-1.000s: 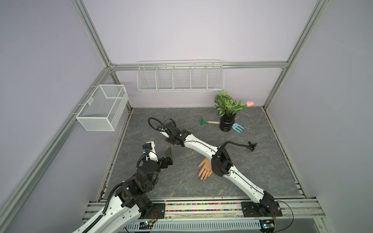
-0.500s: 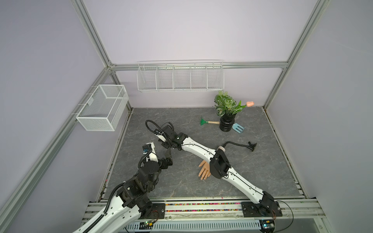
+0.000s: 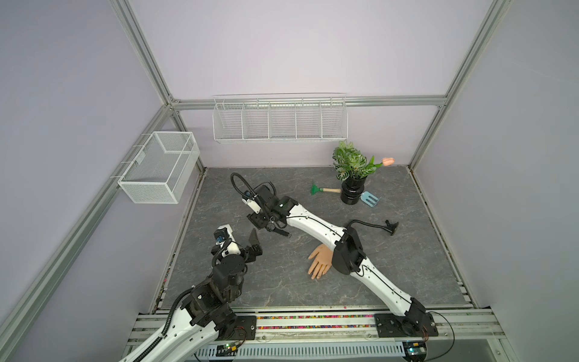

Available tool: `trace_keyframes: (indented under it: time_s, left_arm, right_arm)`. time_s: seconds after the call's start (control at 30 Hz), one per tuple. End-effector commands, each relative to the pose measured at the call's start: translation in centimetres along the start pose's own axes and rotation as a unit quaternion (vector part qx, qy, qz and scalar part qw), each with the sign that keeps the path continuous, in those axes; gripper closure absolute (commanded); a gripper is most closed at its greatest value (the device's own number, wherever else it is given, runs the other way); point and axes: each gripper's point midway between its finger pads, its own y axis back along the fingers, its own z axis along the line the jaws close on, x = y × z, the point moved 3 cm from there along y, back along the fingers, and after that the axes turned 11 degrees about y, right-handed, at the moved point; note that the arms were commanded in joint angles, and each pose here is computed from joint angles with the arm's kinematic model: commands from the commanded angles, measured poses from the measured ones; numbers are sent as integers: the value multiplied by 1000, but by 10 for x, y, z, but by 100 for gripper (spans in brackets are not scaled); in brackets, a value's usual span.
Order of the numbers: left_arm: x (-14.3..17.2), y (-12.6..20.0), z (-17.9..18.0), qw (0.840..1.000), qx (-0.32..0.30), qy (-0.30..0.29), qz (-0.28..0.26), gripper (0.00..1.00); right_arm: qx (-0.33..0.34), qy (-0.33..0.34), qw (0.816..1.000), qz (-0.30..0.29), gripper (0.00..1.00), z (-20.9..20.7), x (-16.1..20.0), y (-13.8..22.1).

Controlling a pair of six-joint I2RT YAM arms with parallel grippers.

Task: Take off the watch
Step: Reset both arms

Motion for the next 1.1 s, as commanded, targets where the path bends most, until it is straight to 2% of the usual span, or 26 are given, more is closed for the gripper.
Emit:
trace_keyframes:
  time_s: [0.0,0.07,0.1,0.2,0.3,0.4,0.43,0.47,0.57,0.63,0.73,0.83,0.87,0.9,0.93,1.0,1.07]
  left_arm:
    - [-28,-8,15,992,-85,-34,-90,0]
    - [-32,-24,23,987,-116,-48,-96,0]
    - [-32,-33,29,987,-126,-38,-91,0]
    - [-22,-63,44,985,-147,-48,-71,0]
    - [-17,-81,57,979,-170,-76,-82,0]
    - [-11,-93,65,979,-164,-91,-78,0]
    - [-8,-98,67,982,-151,-94,-66,0]
    - [-4,-103,67,985,-132,-93,-57,0]
    - [2,-113,73,991,-98,-76,-50,0]
    - [4,-122,78,992,-97,-77,-39,0]
    - [14,-140,85,992,-93,-81,-19,0]
    - [20,-153,89,992,-92,-88,-7,0]
    - [22,-156,90,992,-91,-89,-1,0]
    - [22,-160,91,992,-91,-88,3,0]
    - [25,-162,93,992,-90,-88,6,0]
    - [29,-168,95,993,-84,-85,10,0]
    - [35,-177,103,994,-77,-74,28,0]
  right_arm:
    - [25,-18,998,-54,31,-18,-16,65]
    - [52,-27,993,-102,15,-26,-1,98]
    - [70,-32,990,-122,11,-31,6,116]
    - [154,-44,978,-133,7,-49,50,171]
    - [258,-66,956,-123,0,-70,109,221]
    - [368,-143,913,-101,6,-104,191,267]
    - [398,-170,896,-96,8,-115,214,280]
    - [437,-204,872,-85,11,-127,247,294]
    - [505,-253,823,-64,11,-148,306,318]
    - [535,-279,796,-46,11,-161,338,323]
    - [554,-272,786,-16,11,-174,371,313]
    - [551,-285,784,3,11,-189,395,298]
    - [548,-290,785,-1,11,-194,400,293]
    - [555,-294,778,-6,11,-203,405,294]
    - [552,-298,779,-12,11,-207,403,293]
    - [552,-286,781,-68,11,-215,398,292]
    - [550,-274,785,-77,11,-221,399,289]
